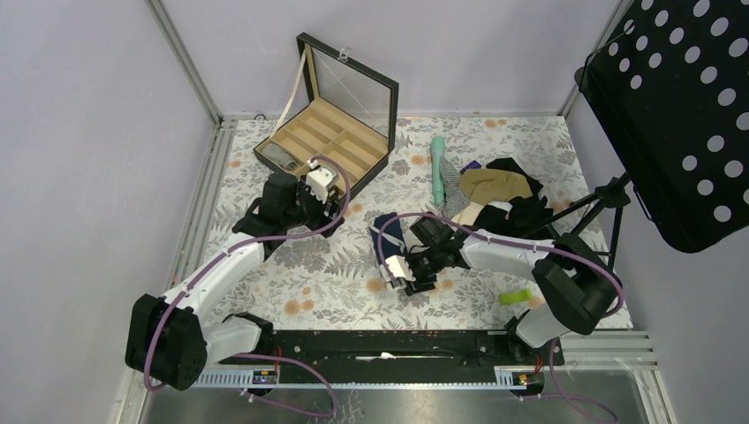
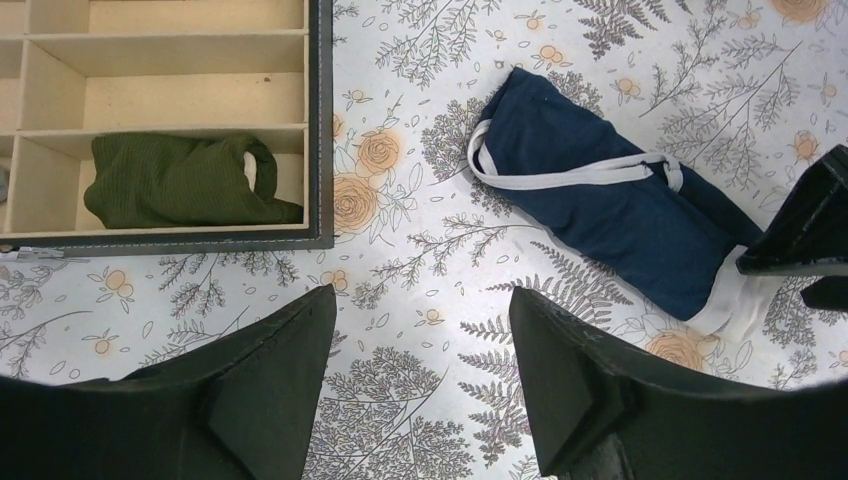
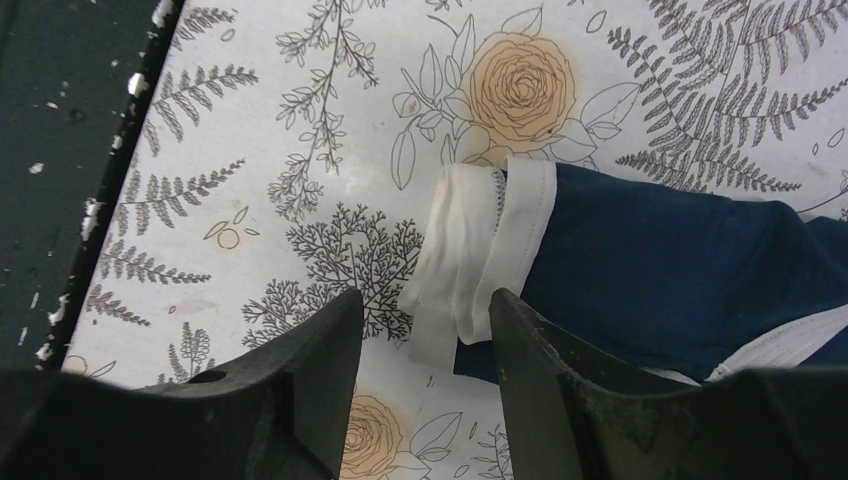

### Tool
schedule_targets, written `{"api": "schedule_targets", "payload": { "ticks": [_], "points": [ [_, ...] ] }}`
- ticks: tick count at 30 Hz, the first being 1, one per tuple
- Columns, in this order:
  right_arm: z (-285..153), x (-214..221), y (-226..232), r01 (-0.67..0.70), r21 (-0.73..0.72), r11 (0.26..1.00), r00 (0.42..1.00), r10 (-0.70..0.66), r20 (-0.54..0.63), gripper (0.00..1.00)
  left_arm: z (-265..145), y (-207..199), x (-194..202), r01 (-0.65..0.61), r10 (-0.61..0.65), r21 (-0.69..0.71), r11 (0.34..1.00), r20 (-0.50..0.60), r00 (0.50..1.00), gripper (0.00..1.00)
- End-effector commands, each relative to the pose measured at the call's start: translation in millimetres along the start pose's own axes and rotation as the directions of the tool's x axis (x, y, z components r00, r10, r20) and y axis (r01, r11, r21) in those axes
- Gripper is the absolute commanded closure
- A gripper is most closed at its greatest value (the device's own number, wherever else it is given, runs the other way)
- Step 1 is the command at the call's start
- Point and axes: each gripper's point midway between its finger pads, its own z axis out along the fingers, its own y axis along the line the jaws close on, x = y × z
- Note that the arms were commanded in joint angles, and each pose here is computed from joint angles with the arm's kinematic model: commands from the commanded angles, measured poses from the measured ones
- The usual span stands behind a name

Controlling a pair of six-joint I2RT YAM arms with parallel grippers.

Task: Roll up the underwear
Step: Roll the underwear to the center of the board.

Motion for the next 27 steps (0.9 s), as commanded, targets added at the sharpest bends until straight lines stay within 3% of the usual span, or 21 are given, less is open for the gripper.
{"api": "schedule_targets", "payload": {
  "ticks": [1, 13, 17, 27],
  "points": [
    [4.3, 6.0, -7.8, 0.022, 0.022, 1.000, 0.999, -0.021, -0.031, 0.43, -6.2, -4.0, -11.1, -0.076, 0.074, 0.028, 0.997, 0.049, 0.996, 0.29],
    [-0.5, 4.6, -3.6, -0.016, 0.036, 0.999, 0.999, 0.017, -0.031, 0.43, -6.3, -10.4, -5.3, -0.081, 0.079, 0.064, 0.995, 0.041, 0.996, 0.30],
    [6.6, 12.4, -2.8, -0.012, 0.028, 1.000, 0.998, 0.014, -0.057, 0.46, -8.4, -18.8, 5.5, -0.177, 0.175, 0.105, 0.979, 0.027, 0.984, 0.32],
    [15.3, 41.9, -7.0, -0.058, -0.041, 0.997, 0.970, 0.047, -0.237, 0.71, -33.0, -26.9, 12.9, -0.474, 0.469, 0.136, 0.870, 0.067, 0.881, 0.31]
  ]
}}
